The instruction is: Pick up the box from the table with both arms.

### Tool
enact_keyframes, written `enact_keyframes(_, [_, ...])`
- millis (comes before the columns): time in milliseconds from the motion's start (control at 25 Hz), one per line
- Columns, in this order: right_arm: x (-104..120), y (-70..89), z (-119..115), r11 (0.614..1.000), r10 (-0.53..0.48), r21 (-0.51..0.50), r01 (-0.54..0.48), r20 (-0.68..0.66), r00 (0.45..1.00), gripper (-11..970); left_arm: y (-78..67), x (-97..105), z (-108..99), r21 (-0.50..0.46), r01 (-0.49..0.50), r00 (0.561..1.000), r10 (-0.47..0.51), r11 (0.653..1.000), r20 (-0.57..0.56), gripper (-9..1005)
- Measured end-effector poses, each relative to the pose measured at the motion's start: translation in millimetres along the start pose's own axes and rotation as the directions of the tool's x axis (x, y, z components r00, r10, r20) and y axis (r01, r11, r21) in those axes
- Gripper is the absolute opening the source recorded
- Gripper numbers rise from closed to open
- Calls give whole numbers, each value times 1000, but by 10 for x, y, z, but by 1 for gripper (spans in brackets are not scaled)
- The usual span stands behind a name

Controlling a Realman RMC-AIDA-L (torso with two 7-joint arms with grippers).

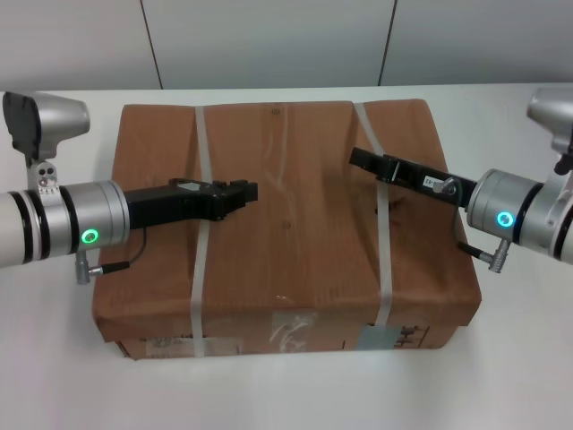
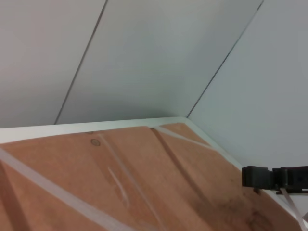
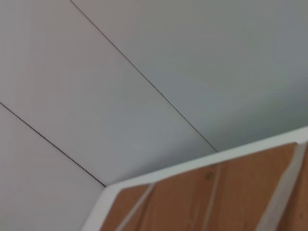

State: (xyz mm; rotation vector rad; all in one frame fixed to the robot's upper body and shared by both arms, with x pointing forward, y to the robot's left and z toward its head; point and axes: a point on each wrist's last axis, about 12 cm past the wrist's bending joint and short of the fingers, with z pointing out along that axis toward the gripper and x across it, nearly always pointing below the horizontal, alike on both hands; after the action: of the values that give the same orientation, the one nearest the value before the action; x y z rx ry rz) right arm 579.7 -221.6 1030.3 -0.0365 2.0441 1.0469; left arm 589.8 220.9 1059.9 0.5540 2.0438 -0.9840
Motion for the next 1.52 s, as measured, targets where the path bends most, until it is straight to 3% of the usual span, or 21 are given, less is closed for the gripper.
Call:
enact_keyframes(640, [-11,114,-240,983,0,-183,22,119,993,62,-192,-104,-224,190,-47,994,28,981,101,157])
enact_keyframes(1520, [10,120,-304,978,24,-209,6,140,990,62,-197,-83,-254,199,-42,994,22,979,104,157])
